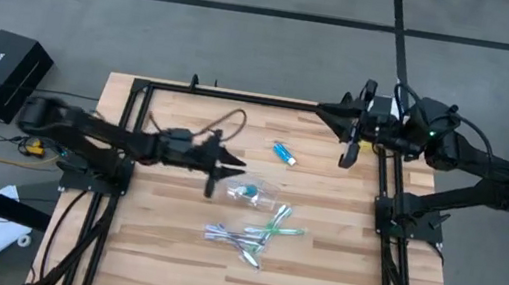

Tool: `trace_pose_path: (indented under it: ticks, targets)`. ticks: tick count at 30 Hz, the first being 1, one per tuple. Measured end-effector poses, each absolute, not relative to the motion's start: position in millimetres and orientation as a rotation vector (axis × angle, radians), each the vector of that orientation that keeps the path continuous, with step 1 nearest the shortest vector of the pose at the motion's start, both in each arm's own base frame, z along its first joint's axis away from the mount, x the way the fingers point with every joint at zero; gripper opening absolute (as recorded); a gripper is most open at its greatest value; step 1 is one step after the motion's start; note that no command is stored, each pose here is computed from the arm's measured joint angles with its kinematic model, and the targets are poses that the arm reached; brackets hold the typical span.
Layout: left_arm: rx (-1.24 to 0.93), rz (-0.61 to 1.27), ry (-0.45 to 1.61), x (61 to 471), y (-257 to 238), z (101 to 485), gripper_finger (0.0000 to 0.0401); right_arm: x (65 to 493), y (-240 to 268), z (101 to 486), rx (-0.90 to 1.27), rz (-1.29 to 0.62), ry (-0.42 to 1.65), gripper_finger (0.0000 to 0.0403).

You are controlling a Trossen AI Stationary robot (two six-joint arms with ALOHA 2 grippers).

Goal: Pick & Place toothbrushing station
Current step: Put the bottom blue mouthwash bottle into the transparent organizer

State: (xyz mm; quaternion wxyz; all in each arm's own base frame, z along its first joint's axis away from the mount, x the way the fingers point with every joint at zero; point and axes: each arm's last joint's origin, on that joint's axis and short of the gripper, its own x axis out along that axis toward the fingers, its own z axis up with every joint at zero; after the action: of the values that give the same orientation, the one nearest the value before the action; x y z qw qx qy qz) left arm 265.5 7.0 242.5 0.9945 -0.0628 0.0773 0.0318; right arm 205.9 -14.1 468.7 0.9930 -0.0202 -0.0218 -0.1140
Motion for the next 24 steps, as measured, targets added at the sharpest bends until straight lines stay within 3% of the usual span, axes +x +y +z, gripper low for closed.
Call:
trace_pose_path:
  ticks: [9, 15, 24]
  targets:
    - [-0.41, 0.013, 0.303, 226.5, -1.1, 257.4, 0.0079, 196.7, -24.4, 474.8, 0.05, -0.279, -0.101, 0.0059]
    - [-0.53, 0.015, 0.311, 227.2, -3.2, 256.6, 0.0008, 192.5, -27.6, 476.7, 0.087, -0.295, -0.118, 0.0059]
    - [-0.628, 0.098, 0.432, 245.5, -2.6, 227.9, 0.0001, 187.9, -24.4, 478.9, 0.087, -0.265, -0.129, 0.0059]
